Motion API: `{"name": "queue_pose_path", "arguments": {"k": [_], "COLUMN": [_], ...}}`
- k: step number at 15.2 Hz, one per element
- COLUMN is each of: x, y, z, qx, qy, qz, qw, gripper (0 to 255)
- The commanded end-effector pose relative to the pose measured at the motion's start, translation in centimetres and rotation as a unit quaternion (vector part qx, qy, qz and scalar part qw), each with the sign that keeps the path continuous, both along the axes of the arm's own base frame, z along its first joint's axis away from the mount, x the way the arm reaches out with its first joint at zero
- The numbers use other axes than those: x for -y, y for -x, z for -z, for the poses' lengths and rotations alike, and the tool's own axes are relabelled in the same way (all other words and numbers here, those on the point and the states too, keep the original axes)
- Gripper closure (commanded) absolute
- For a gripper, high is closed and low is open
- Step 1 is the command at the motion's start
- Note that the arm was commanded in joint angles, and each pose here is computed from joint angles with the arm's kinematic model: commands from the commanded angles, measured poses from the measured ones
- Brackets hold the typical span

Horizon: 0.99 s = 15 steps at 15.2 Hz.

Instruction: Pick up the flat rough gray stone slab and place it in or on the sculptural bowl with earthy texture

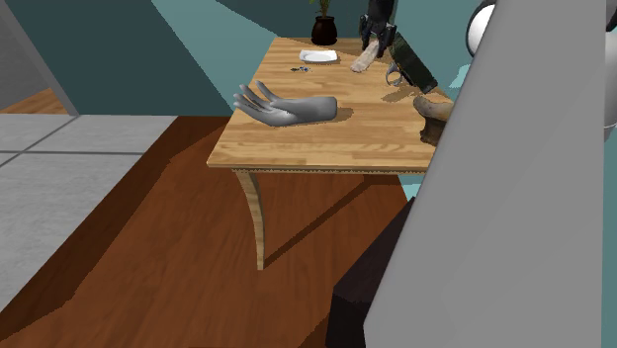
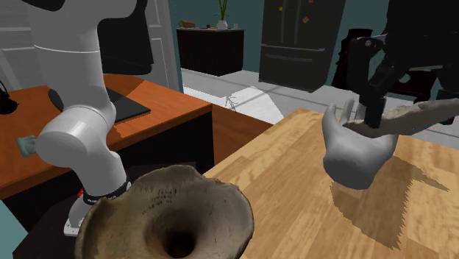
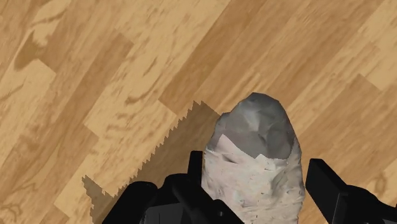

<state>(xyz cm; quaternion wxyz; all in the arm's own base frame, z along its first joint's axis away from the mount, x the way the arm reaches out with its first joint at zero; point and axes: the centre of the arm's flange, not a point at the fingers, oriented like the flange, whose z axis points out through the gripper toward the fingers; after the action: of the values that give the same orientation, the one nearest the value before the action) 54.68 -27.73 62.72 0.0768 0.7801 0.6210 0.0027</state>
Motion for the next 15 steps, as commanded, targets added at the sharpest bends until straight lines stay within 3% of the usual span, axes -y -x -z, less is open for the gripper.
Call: {"name": "queue_pose_path", "arguments": {"k": [1, 15], "x": [0.0, 0.6], "y": [2.0, 20.5], "z": [-0.4, -0.4], "qx": [0.000, 0.000], "qy": [0.000, 0.000], "qz": [0.000, 0.000], "qw": [1.0000, 1.0000], "gripper": [255, 255]}}
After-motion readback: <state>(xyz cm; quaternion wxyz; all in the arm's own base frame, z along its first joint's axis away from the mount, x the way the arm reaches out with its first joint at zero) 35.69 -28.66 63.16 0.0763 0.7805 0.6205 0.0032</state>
